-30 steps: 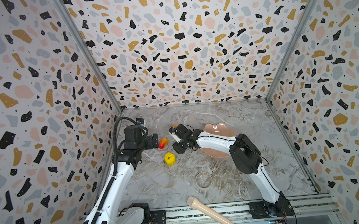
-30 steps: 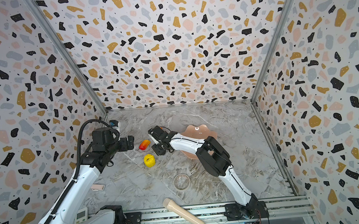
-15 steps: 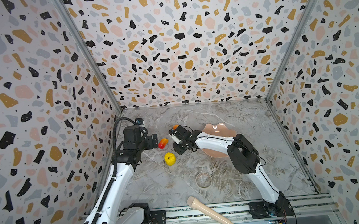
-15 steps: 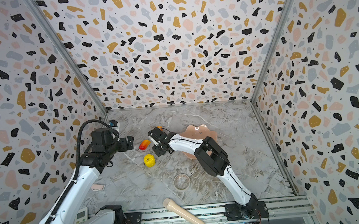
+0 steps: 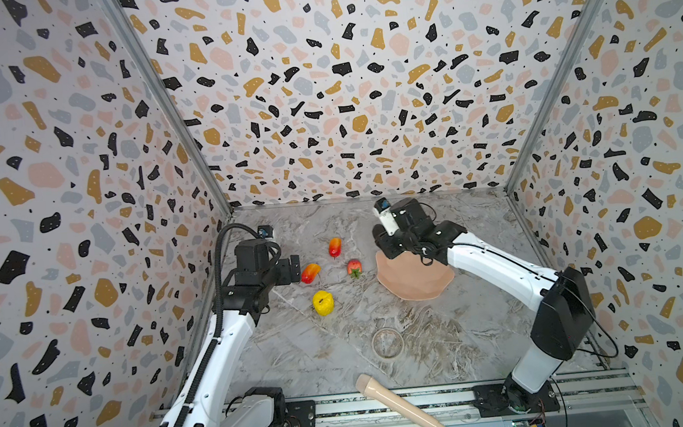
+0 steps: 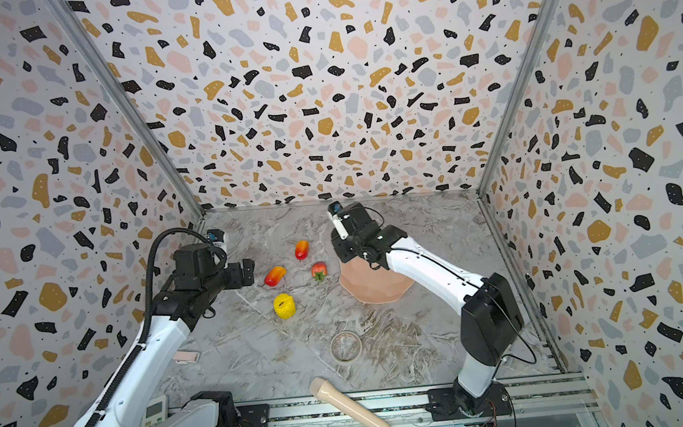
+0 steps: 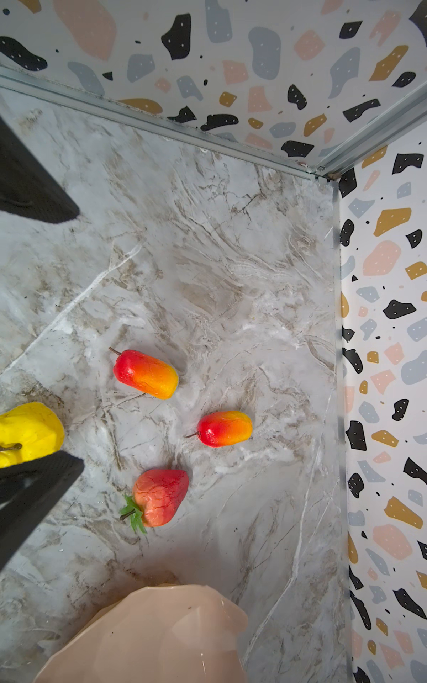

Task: Place and organize the fake fruits in the fruit bowl
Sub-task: 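Carry the avocado with the right gripper into the peach bowl and release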

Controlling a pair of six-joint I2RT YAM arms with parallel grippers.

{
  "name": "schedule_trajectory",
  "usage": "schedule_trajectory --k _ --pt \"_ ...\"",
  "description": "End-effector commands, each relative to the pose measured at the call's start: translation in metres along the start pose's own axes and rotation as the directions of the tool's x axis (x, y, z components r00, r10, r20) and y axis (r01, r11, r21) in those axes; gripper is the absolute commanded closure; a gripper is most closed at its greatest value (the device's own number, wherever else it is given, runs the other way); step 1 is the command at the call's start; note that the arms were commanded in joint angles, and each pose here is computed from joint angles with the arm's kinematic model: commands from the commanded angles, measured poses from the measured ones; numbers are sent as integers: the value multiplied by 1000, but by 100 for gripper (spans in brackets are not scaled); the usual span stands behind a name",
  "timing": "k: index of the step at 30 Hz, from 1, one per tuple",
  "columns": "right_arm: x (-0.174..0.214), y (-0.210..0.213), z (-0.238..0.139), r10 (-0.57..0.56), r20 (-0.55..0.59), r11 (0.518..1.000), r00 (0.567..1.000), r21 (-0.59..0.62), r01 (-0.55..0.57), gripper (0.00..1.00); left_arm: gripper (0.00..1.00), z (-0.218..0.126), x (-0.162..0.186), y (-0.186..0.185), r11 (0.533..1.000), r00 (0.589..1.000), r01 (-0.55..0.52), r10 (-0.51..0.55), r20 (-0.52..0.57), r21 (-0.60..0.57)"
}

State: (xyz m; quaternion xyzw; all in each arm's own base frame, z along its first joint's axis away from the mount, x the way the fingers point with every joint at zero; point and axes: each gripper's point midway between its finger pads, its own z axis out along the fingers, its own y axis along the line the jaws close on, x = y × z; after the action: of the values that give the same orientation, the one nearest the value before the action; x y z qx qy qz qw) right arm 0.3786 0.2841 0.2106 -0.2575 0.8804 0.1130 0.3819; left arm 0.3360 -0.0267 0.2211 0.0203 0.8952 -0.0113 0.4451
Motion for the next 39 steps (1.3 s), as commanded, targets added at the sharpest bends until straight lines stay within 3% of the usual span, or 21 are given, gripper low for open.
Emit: schedule_trajectory --k 1,11,24,26,31,36,39 --pt "49 -29 3 27 -114 997 993 76 -18 86 0 0 -1 2 1000 1000 -1 1 16 -7" --pt "118 -41 40 80 -232 996 969 58 -69 87 0 4 1 0 1000 1000 -2 2 2 4" --pt "139 -51 77 77 -278 996 958 69 -60 76 0 5 2 1 1000 1000 -6 6 -3 -1" --pt "141 -53 77 77 -285 995 956 76 -58 71 1 5 2 1 1000 1000 -5 5 -2 -1" --pt "130 -55 68 64 -278 995 958 86 -42 43 0 5 2 1 1000 1000 -5 5 -2 -1" --pt "95 -59 42 24 -214 993 976 119 1 13 1 4 1 1 1000 1000 -5 5 2 1" --pt "72 -58 27 -3 -179 991 984 133 27 5 0 3 1 1 1000 1000 -6 6 4 1"
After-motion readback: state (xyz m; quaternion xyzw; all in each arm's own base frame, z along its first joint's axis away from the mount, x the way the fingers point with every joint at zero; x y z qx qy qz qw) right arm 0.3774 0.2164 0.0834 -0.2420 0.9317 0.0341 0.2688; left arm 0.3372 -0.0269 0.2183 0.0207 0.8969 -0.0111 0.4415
